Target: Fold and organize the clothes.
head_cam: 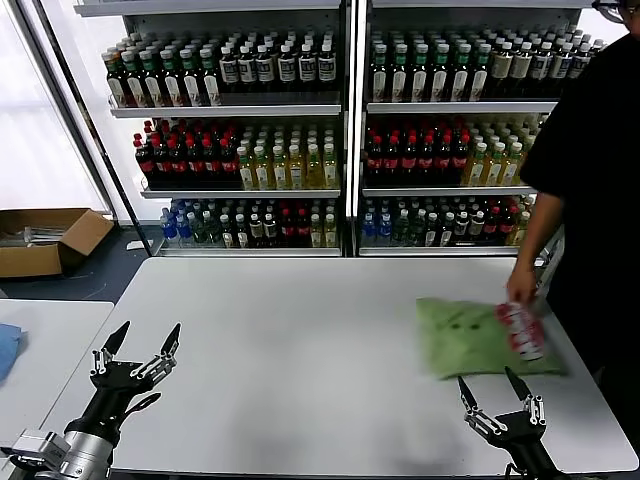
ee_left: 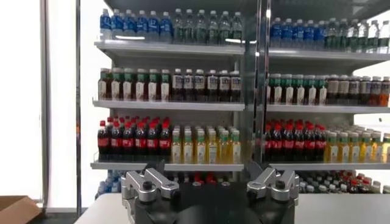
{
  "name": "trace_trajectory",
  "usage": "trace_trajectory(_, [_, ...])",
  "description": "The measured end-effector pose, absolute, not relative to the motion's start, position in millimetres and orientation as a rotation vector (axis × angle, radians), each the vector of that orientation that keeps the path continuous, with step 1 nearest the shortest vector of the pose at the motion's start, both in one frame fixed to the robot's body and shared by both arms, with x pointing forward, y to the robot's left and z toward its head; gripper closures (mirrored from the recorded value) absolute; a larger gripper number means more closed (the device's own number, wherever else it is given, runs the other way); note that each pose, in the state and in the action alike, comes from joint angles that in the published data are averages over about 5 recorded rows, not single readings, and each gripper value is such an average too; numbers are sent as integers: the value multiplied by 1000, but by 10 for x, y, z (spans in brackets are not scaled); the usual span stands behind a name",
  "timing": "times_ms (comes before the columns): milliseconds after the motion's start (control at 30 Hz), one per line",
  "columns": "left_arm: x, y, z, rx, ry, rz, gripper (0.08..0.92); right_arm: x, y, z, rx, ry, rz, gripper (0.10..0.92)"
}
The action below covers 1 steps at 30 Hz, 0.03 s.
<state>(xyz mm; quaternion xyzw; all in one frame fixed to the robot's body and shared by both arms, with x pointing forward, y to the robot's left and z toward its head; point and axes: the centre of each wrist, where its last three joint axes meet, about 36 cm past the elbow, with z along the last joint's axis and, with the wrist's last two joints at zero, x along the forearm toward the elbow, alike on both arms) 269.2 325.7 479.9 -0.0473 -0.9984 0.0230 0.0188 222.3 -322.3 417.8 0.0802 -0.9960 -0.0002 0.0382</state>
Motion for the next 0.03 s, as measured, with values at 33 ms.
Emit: trace_trajectory(33, [2692, 3257, 4801, -147, -3100, 71, 177, 2223, -3223, 4178, 246, -3055, -1, 200])
